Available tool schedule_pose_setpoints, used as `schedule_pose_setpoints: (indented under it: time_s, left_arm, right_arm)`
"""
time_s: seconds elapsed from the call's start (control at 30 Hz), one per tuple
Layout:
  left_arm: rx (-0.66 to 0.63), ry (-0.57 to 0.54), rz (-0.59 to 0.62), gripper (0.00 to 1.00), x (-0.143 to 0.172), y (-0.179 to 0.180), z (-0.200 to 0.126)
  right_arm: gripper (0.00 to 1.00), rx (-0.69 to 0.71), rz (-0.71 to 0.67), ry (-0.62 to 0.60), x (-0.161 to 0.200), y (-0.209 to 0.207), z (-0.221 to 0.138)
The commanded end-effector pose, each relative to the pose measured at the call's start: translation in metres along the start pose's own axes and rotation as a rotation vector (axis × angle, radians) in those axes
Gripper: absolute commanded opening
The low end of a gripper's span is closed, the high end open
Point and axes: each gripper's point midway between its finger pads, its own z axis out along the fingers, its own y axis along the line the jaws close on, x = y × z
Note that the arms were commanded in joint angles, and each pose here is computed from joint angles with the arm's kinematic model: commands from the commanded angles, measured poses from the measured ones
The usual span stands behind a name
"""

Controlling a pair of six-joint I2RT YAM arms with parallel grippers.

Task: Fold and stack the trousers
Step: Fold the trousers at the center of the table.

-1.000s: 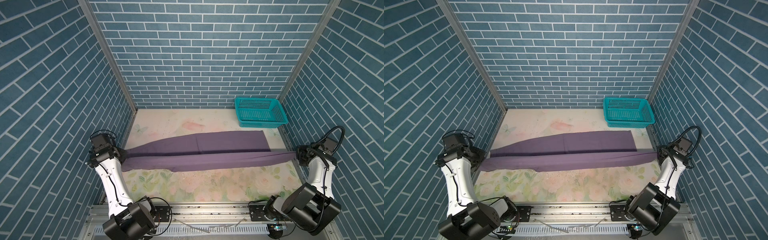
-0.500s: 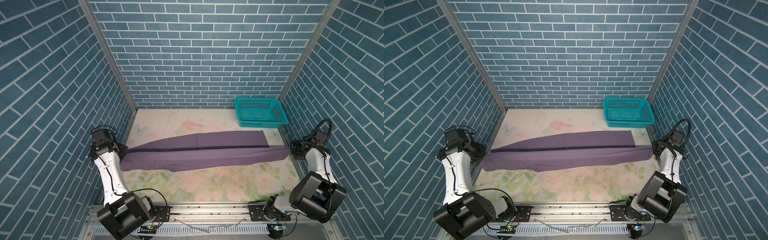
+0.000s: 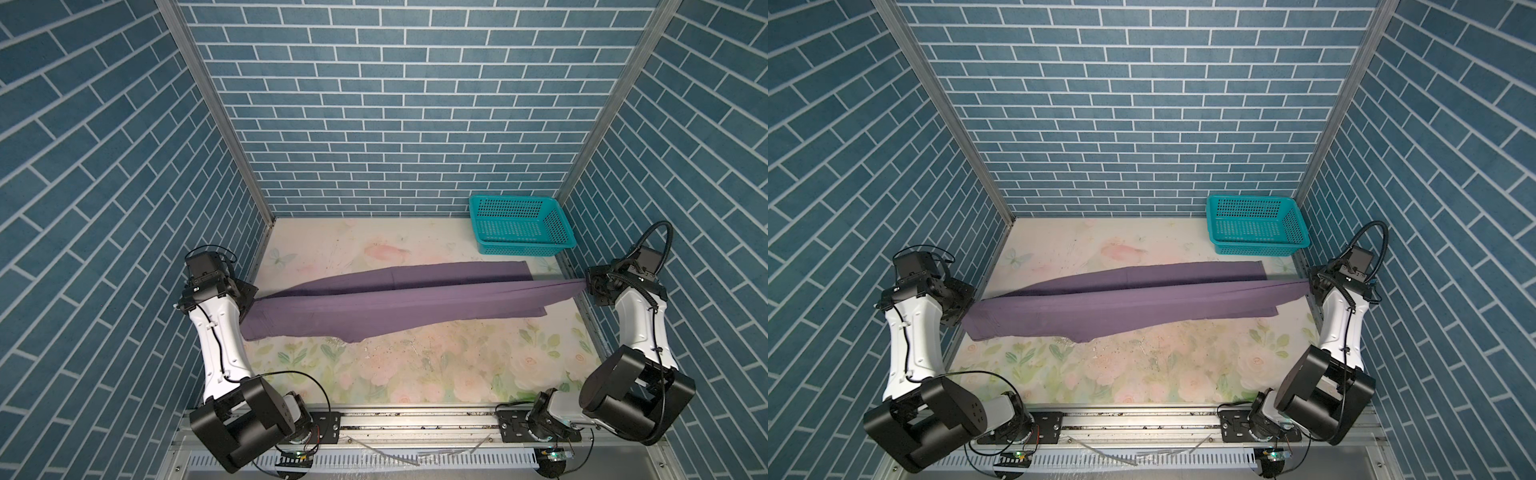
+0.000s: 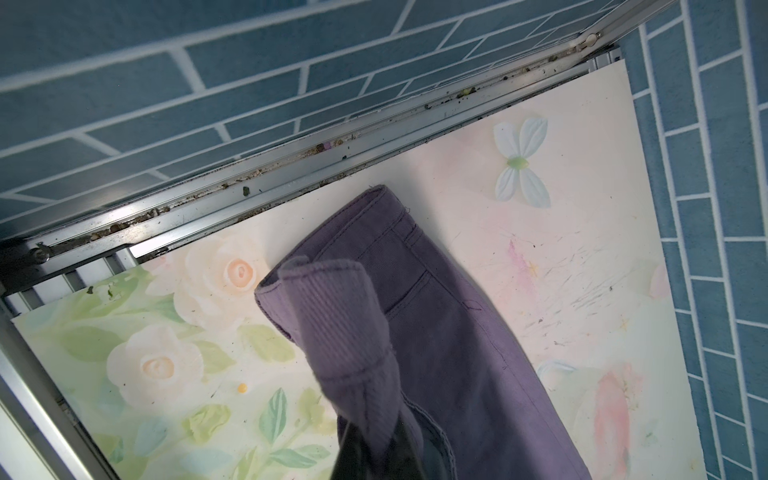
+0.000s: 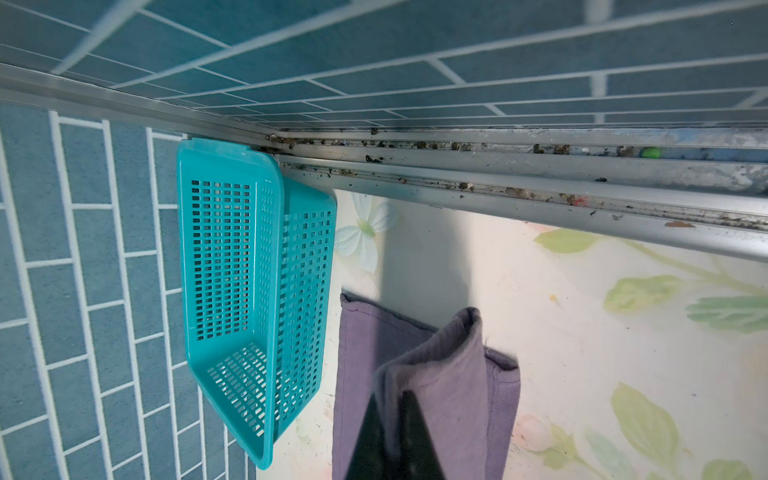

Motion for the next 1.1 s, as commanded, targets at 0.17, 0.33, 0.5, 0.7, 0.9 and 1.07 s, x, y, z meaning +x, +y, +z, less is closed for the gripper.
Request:
schedule_pose_setpoints:
  time_s: [0.17,0.33,0.5,0.7,0.9,1.07]
  left_arm:
    - [-0.054,-0.244,-0.014,0.00,-0.061,-0.004,-0.013]
    - [-0.076,-0.252,-0.007,0.00,-0.062,-0.006,-0.007]
    - [-0.120,-0.235,0.015,0.00,-0.059,-0.010,0.010]
    - [-0.157,-0.228,0.072,0.00,-0.055,-0.029,0.028]
    - [-0.176,-0.216,0.095,0.00,-0.055,-0.044,0.049]
    - [-0.194,-0.203,0.109,0.00,-0.055,-0.054,0.068]
  right_arm:
    - [0.00,-0.023,0.019,-0.257,-0.060,0.017,-0.015]
    - [0.00,-0.022,0.011,-0.259,-0.061,0.020,-0.005]
    - [0.00,0.009,-0.018,-0.225,-0.055,0.023,0.019]
    - [0.00,0.028,-0.026,-0.207,-0.052,0.022,0.041]
    - [0.00,0.022,-0.057,-0.218,-0.052,0.031,0.061]
    - [0.00,-0.007,-0.106,-0.218,-0.044,0.051,0.086]
